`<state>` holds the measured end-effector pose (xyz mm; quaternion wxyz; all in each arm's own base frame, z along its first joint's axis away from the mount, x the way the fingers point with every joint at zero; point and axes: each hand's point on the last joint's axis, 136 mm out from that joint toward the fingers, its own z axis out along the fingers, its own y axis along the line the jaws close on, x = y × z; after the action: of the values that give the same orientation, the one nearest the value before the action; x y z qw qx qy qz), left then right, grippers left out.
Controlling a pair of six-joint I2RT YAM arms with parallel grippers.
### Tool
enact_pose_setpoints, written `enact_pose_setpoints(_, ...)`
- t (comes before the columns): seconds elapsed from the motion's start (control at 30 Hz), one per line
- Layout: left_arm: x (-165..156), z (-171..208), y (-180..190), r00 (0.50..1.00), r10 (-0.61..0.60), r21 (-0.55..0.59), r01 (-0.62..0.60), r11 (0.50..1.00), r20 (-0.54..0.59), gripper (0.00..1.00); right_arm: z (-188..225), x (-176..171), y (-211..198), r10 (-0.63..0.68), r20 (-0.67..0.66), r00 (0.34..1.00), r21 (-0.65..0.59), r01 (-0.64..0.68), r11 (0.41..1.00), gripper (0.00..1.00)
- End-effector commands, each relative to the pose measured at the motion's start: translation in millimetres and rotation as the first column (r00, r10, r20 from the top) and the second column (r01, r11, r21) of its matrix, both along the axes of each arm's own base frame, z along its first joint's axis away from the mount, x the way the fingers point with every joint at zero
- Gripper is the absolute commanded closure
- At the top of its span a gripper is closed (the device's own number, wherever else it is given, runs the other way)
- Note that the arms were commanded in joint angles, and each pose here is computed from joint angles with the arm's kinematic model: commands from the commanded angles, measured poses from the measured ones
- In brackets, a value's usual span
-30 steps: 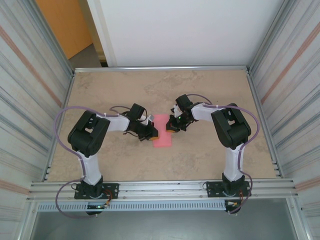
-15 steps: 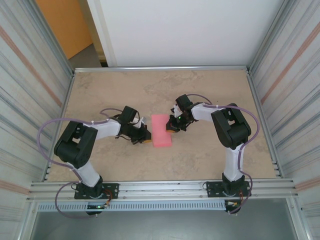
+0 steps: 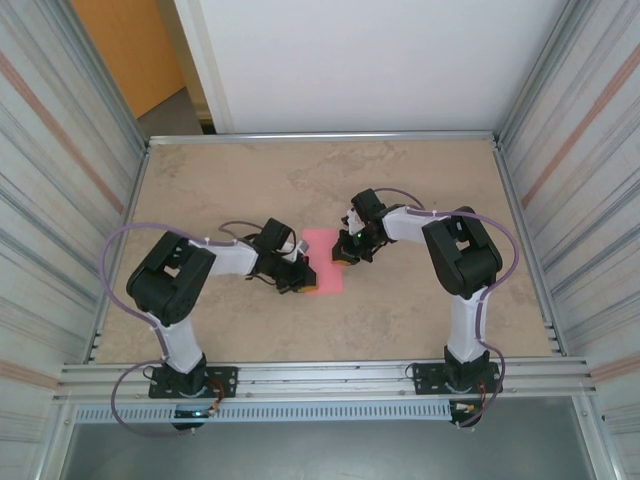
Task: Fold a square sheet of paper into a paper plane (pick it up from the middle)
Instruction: First fold the square sheet of paper in half at the center of the table.
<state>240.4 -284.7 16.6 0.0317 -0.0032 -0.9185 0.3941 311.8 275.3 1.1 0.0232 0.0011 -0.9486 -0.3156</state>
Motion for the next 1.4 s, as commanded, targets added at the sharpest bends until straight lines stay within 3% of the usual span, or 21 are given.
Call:
enact_pose_setpoints(0.0, -31, -23, 28, 0.995, 0.029, 0.098, -0.02, 0.995, -0.099, 0.96, -100, -76, -103, -0.071, -0.23, 0.971, -0.488, -0.052, 0.871, 0.93)
enact_pose_setpoints(0.23, -56, -25, 48, 0.993, 0.049, 0.129, -0.035, 0.991, -0.108, 0.96, -100, -75, -103, -0.072, -0.228, 0.971, -0.488, -0.05, 0.872, 0.93)
enact_pose_setpoints(0.47, -11, 44, 31, 0.991, 0.089, 0.047, -0.094, 0.994, 0.1, 0.95, -86, -67, -86, -0.046, -0.209, 0.977, -0.44, -0.052, 0.896, 0.92)
enact_pose_setpoints(0.53, 3, 57, 27, 0.983, 0.105, 0.034, -0.111, 0.993, 0.149, 0.95, -68, -56, -66, -0.025, -0.175, 0.984, -0.379, -0.044, 0.924, 0.89)
enact_pose_setpoints(0.63, 26, 63, 27, 0.97, 0.154, 0.024, -0.162, 0.987, 0.189, 0.9, -22, -29, -21, 0.013, -0.098, 0.995, -0.18, -0.03, 0.983, 0.83)
enact_pose_setpoints(0.73, 48, 68, 24, 0.96, 0.209, -0.033, -0.207, 0.978, 0.187, 0.85, 35, 1, 14, 0.014, 0.005, 1.0, -0.011, -0.013, 1.0, 0.75)
enact_pose_setpoints(0.8, 58, 71, 19, 0.958, 0.218, -0.061, -0.21, 0.976, 0.185, 0.83, 64, 14, 20, -0.014, 0.063, 0.998, 0.031, 0.012, 0.999, 0.69)
enact_pose_setpoints(0.93, 72, 70, 11, 0.958, 0.21, -0.065, -0.201, 0.977, 0.193, 0.78, 89, 20, 5, -0.1, 0.13, 0.986, 0.024, 0.097, 0.995, 0.61)
enact_pose_setpoints(1.2, 89, 49, 5, 0.965, 0.202, -0.011, -0.203, 0.979, 0.167, 0.76, 91, -13, -53, -0.246, 0.205, 0.947, -0.056, 0.262, 0.963, 0.5)
enact_pose_setpoints(1.37, 99, 33, 16, 0.949, 0.281, 0.05, -0.29, 0.956, 0.14, 0.74, 88, -22, -66, -0.421, 0.202, 0.884, 0.035, 0.423, 0.905, 0.38)
